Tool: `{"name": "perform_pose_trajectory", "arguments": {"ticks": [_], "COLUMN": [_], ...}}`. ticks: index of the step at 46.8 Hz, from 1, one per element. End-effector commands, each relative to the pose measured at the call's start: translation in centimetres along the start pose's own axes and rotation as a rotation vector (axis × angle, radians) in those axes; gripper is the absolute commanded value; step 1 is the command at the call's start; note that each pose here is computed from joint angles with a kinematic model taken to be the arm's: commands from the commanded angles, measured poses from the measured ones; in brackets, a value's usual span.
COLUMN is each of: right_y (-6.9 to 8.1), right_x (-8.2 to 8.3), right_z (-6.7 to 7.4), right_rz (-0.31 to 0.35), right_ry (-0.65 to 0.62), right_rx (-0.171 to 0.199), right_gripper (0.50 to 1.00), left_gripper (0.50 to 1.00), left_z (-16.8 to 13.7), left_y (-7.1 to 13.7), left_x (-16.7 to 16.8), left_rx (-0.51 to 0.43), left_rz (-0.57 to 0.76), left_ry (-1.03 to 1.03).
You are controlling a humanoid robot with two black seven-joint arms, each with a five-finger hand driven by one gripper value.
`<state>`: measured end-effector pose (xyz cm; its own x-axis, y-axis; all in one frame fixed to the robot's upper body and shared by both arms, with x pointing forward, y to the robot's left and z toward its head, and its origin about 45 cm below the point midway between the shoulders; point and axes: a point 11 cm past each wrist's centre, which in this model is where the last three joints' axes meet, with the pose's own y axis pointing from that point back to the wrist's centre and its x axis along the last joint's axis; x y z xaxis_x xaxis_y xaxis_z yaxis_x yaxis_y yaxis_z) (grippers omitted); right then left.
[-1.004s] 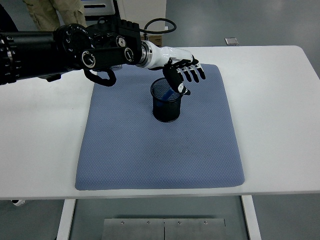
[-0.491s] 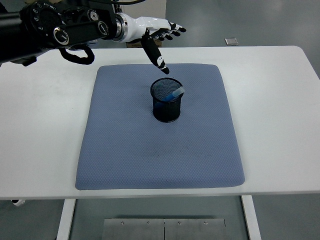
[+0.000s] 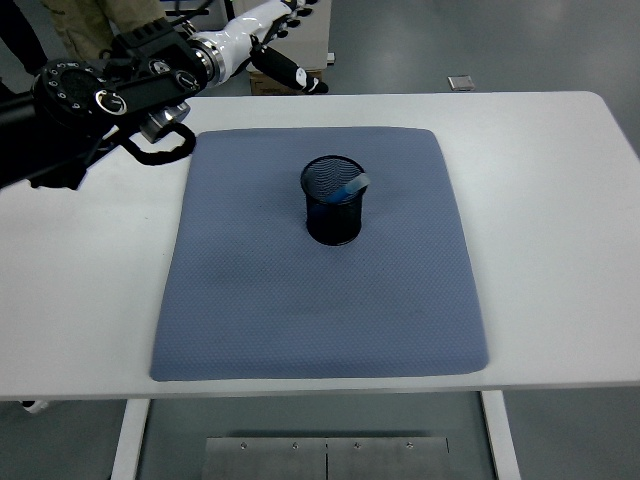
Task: Left hand places marker in pen holder
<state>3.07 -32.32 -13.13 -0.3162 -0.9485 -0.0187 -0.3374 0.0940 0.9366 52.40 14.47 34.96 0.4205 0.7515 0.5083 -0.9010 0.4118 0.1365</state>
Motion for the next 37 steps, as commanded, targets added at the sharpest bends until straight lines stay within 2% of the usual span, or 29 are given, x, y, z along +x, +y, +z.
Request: {"name": "perform_pose_trajectory", "arguments": {"ticks": [1,11,22,26,37], "right_y": [0.0,0.0,0.0,0.0,0.0], "right_x": [0.0,0.0,0.0,0.0,0.0], "right_z": [0.0,0.0,0.0,0.0,0.0], "right_rz": [0.000,0.000,0.000,0.000,0.000], "right_ry": [0.000,0.000,0.000,0.001,0.000], "right_rx": [0.000,0.000,0.000,0.000,0.000], "right_gripper": [1.000,1.000,1.000,1.000,1.000], "left_gripper": [1.000,1.000,1.000,1.000,1.000], "left_z": [-2.1,-8.5,-14.7,-16.3,-19.4], "left_y": [0.5,2.5,7.3,8.4,9.7], "left_x": [1.5,3.0,7.7,8.1,6.6], "left_rx": [0.005,0.051,0.032,0.045,0.088], "left_rz": [0.062,0.111,0.195,0.230,0.251], "left_ry": [0.143,0.418,0.725,0.772,0.824]}}
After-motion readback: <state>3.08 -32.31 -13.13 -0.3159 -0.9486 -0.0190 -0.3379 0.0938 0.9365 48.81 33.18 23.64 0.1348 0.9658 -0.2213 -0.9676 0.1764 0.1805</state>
